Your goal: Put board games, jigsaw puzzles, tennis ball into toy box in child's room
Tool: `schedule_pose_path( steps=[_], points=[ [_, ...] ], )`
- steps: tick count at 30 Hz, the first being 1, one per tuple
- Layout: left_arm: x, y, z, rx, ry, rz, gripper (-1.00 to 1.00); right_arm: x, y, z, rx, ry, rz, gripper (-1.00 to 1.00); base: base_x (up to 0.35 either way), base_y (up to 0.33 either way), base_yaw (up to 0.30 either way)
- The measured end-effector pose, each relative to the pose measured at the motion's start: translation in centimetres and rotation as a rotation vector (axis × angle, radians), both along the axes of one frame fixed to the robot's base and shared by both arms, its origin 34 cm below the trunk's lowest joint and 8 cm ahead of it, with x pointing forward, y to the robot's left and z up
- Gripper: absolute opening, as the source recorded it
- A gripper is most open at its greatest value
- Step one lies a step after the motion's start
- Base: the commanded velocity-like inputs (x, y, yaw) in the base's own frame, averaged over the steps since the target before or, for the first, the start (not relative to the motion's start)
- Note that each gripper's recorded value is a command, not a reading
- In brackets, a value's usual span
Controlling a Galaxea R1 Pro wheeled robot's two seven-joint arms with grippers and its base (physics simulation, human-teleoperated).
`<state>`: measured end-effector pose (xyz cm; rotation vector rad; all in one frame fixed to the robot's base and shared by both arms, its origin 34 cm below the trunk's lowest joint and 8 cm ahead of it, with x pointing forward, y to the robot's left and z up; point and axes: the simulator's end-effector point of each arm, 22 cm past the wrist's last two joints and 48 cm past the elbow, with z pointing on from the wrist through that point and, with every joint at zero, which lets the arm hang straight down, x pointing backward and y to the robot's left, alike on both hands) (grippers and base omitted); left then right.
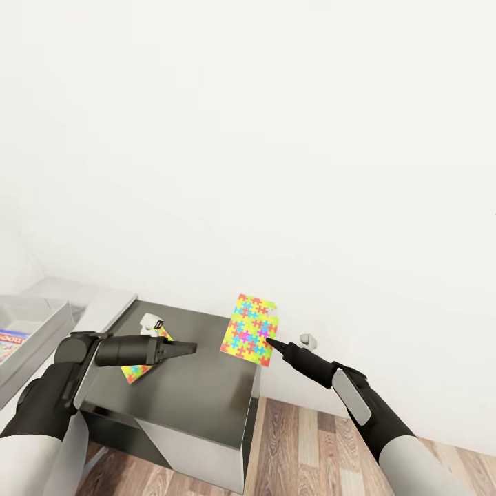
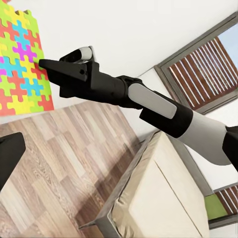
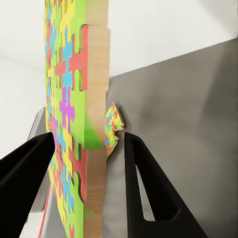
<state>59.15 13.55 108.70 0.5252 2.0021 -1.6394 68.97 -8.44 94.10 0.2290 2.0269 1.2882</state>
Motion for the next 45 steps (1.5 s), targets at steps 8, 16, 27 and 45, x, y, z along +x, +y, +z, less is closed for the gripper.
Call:
schedule_pose_path(
  steps=[8, 16, 27, 45],
  points=[
    [-0.5, -0.1, 0.1, -0.002, 0.001, -0.001, 1.0, 0.1, 0.0, 0.8, 0.0, -0.014, -0.001, -1.0, 0.0, 0.0, 0.0],
    [-0.8, -0.6, 0.7, -0.011, -0.007, -0.005, 1.0, 0.2, 0.0, 1.6, 0.004, -0.029, 0.0, -1.0, 0.0, 0.0, 0.0],
    [-1.0, -0.6, 1.5, -0.01, -0.025, -0.005, 1.0, 0.2, 0.0, 2.7, 0.005, -0.048, 0.001, -1.0, 0.0, 0.0, 0.0],
    [-1.3, -0.5, 2.9, -0.01, -0.056, -0.004, 1.0, 0.4, -0.1, 4.4, 0.001, -0.076, -0.003, -1.0, 0.0, 0.0, 0.0]
  ],
)
